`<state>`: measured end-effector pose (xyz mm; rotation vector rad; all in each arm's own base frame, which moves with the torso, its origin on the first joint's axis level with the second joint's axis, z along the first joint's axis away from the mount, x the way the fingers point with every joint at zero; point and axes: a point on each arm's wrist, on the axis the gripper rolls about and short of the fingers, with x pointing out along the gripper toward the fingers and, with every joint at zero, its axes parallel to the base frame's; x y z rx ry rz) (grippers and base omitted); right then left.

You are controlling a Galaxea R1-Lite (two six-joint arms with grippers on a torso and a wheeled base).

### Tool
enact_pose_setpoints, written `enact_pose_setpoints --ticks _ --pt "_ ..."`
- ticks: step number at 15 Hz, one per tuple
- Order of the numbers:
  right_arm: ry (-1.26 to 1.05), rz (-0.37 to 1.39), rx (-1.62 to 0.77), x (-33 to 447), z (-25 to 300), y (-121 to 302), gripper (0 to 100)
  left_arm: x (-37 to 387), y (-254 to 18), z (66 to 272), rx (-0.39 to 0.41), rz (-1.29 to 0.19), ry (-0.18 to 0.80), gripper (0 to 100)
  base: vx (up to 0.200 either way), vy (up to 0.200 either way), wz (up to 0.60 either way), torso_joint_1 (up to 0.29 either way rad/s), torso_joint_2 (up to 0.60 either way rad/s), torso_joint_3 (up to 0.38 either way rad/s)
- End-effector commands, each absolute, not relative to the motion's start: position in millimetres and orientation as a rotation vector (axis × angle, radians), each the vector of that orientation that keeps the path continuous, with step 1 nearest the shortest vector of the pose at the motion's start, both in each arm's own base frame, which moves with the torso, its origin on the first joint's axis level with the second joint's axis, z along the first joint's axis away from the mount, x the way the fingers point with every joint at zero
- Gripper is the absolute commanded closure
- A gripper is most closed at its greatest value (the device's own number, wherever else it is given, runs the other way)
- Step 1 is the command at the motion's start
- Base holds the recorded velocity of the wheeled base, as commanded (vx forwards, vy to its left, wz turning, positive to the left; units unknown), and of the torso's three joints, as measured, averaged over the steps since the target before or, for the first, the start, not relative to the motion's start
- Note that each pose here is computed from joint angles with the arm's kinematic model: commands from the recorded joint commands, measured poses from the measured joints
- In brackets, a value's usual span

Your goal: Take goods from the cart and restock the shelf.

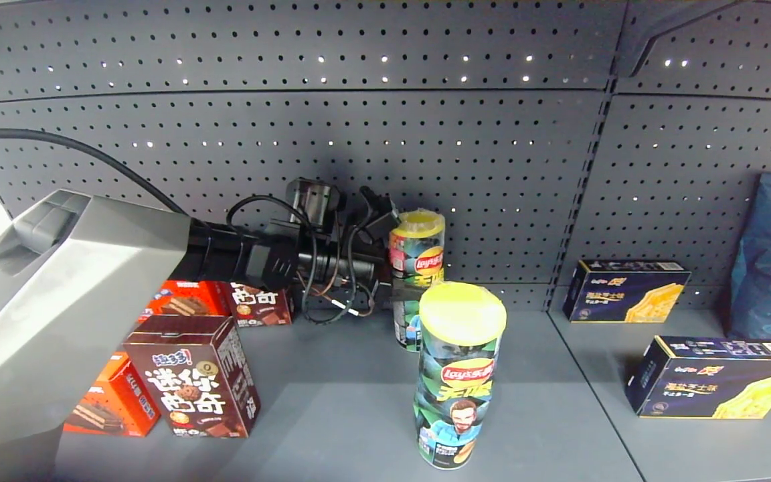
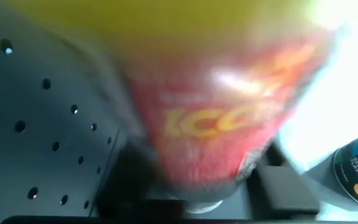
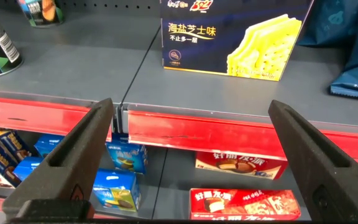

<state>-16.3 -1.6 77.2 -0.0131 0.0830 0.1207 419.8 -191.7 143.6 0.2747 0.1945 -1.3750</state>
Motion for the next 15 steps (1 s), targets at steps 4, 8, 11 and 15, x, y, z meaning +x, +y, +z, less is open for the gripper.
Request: enact_pose_setpoints --ticks 4,8,11,15 --pt "0.084 0.122 -0.013 -16 77 -2 0 421 -190 142 0.275 -1.367 0.202 0 0.0 0.0 0.0 0.0 0.0 0.0" --pt "0.085 0.122 -0.013 -16 77 -2 0 415 -175 150 0.279 -1.324 0.212 0 0.0 0.0 0.0 0.0 0.0 0.0" --pt "0.085 0.122 -0.013 -16 77 -2 0 400 -161 147 0.276 -1.288 0.255 0 0.0 0.0 0.0 0.0 0.0 0.0" --pt "0.084 0.122 -0.013 -16 77 -2 0 388 -156 144 0.296 -1.236 0.274 0 0.0 0.0 0.0 0.0 0.0 0.0"
